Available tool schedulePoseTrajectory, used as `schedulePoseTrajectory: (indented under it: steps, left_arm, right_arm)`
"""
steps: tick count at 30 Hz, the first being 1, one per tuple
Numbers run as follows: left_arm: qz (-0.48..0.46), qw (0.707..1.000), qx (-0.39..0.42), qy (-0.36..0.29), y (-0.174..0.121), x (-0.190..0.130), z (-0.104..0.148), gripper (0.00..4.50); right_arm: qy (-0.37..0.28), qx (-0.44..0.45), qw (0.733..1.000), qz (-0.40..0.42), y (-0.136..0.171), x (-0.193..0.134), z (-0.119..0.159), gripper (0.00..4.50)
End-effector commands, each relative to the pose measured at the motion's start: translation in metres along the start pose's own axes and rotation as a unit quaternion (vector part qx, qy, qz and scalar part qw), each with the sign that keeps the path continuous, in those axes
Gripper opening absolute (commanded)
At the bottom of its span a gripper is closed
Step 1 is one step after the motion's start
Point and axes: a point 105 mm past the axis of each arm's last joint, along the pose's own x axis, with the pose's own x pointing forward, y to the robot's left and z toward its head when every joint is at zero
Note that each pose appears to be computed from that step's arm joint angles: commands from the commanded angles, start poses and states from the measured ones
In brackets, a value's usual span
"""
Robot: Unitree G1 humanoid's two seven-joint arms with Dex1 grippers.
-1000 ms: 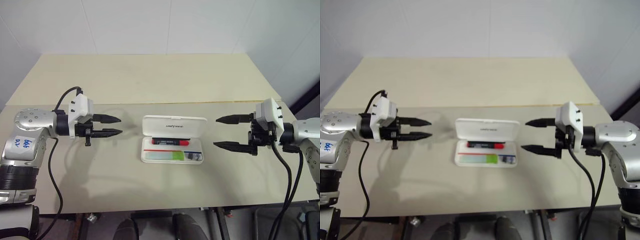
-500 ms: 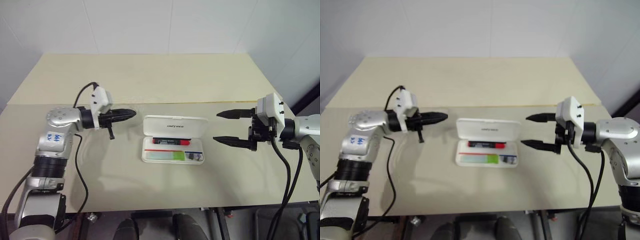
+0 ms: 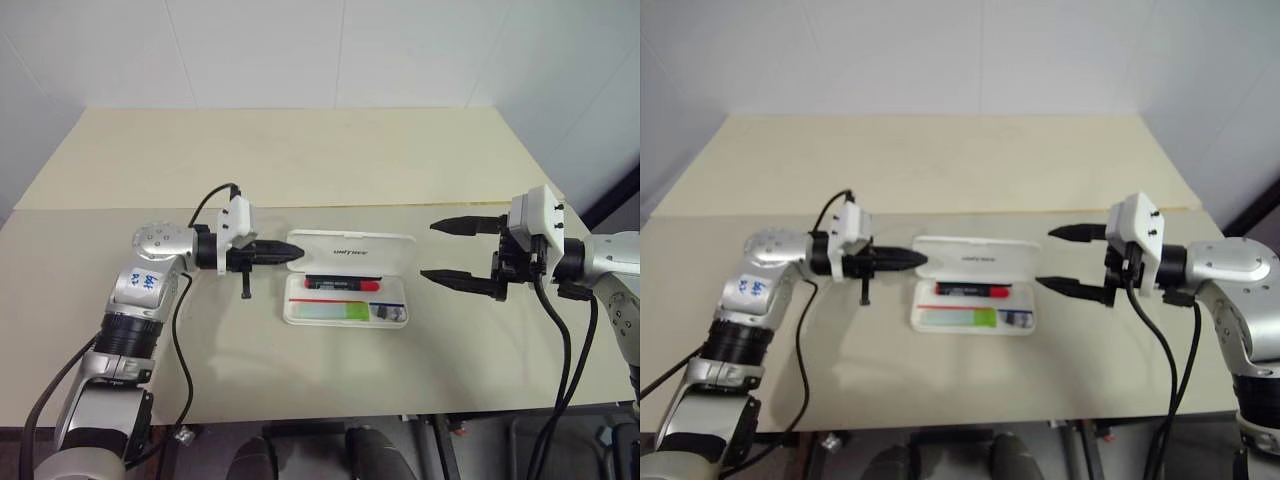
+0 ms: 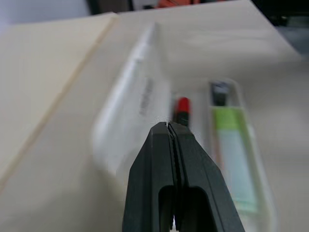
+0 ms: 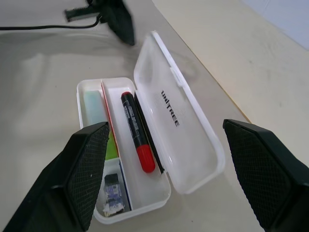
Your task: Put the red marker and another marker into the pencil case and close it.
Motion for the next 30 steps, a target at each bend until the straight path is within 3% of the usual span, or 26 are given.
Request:
schedulePoseTrajectory:
  steps: [1, 7, 12, 21, 30]
  left_arm:
    - [-0.017, 1.0, 0.023, -0.012, -0.008, 0.004, 0.011, 0.03]
    - [0.022, 0.999, 0.025, -0.042, 0.002, -0.007, 0.026, 0.03]
    - [0.109, 0.99, 0.034, -0.08, 0.031, -0.02, 0.043, 0.03]
    - [0.215, 0.976, 0.036, -0.024, 0.072, -0.013, 0.023, 0.03]
    - [0.107, 0.993, 0.026, -0.031, 0.046, 0.012, 0.017, 0.03]
  right_arm:
    - [-0.018, -0.009, 1.0, -0.004, 0.002, 0.001, 0.009, 3.98]
    - [-0.016, -0.003, 1.0, -0.007, 0.003, -0.001, 0.006, 3.98]
    - [-0.019, 0.0, 1.0, -0.004, 0.003, 0.002, 0.005, 3.98]
    - [-0.026, 0.003, 1.0, -0.003, 0.004, 0.006, 0.004, 3.98]
    - [-0.025, 0.003, 1.0, -0.014, 0.005, 0.002, 0.005, 3.98]
